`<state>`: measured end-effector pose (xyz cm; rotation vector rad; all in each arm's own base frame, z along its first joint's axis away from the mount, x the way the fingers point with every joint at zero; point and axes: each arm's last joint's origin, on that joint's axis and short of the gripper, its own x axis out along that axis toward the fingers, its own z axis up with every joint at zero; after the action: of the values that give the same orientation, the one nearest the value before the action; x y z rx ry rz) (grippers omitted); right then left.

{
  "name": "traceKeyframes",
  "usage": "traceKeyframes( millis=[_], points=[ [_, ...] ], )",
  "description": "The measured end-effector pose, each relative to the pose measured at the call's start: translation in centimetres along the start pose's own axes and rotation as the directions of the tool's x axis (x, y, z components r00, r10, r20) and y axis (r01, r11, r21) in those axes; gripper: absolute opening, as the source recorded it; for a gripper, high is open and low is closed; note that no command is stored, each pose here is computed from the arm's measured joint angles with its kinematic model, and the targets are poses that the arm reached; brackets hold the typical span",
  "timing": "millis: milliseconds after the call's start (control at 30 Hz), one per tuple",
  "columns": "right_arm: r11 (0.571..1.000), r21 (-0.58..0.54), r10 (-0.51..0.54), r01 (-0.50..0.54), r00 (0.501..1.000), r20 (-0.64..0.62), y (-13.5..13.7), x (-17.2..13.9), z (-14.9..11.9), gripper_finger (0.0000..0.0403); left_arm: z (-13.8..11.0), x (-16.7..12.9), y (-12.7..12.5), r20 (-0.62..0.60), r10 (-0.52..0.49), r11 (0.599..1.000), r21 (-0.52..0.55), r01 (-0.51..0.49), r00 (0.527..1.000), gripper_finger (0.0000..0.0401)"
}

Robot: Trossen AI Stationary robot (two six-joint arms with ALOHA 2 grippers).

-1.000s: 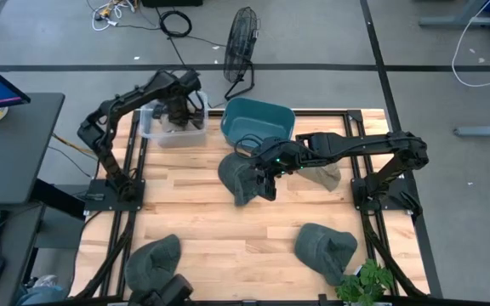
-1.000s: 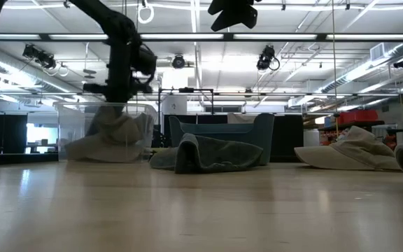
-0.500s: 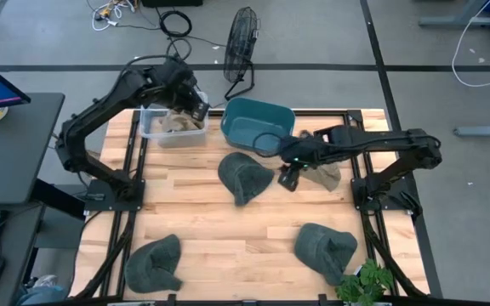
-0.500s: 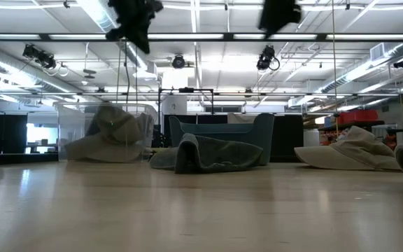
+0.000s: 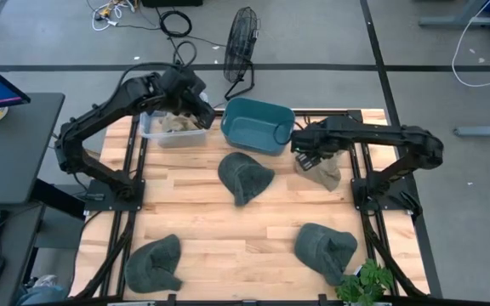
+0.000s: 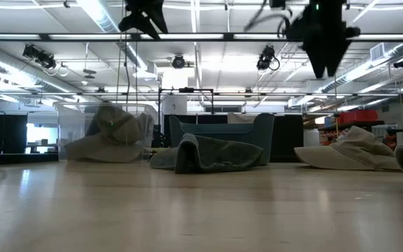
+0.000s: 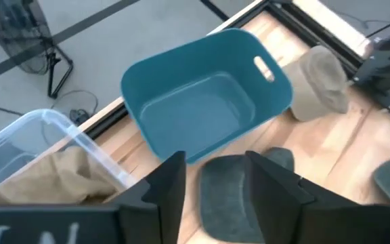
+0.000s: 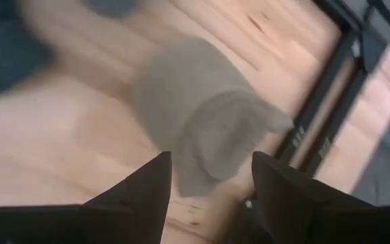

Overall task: Pick & Place hat
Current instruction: Put the brown cap into the transparent bin

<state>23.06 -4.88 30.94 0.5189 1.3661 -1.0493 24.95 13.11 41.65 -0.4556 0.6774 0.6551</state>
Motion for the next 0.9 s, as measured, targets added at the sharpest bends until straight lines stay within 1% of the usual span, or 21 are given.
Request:
traceKeyframes(
  millis=[67,167,267,367,500,600,767,900],
  points=[
    [0.998,0.045,-0.039,0.042,0.997,-0.067,-0.6,1.7,0.2,0.021,0.0,0.0,-0.1,0.001,-0.005,1.0,0.003,0.005,1.0,0.0166],
    [0.994,0.086,-0.051,0.066,0.985,-0.168,-1.2,4.1,0.1,0.021,0.0,0.0,-0.1,0.002,-0.003,1.0,0.002,0.003,1.0,0.0171],
    [0.991,0.108,-0.058,0.08,0.978,-0.2,-1.5,6.5,0.0,0.021,0.0,0.0,0.0,0.003,-0.002,1.0,0.002,0.002,1.0,0.0172],
    [0.984,0.131,-0.084,0.118,0.967,-0.24,-2.1,8.6,-0.2,0.021,0.0,0.0,-0.1,0.002,-0.003,1.0,0.005,0.003,1.0,0.0172],
    [0.978,0.147,-0.1,0.148,0.952,-0.29,-3.2,10.8,-0.4,0.021,0.0,0.0,-0.1,0.002,-0.002,0.999,0.048,0.002,1.0,0.0172],
    [0.979,0.163,-0.074,0.122,0.959,-0.273,-3.4,12.1,-0.1,0.021,0.0,0.0,-0.1,0.003,-0.003,0.999,0.053,0.003,1.0,0.0172],
    [0.975,0.219,0.008,0.041,0.976,-0.217,-3.4,14.1,0.2,0.021,0.0,0.0,0.0,0.003,-0.003,0.999,0.053,0.002,1.0,0.0172],
    [0.973,0.231,0.027,0.024,0.976,-0.218,-3.7,15.5,-0.1,0.0202,0.0,0.0,0.0,0.003,-0.002,0.999,0.053,0.002,1.0,0.0172]
  ],
)
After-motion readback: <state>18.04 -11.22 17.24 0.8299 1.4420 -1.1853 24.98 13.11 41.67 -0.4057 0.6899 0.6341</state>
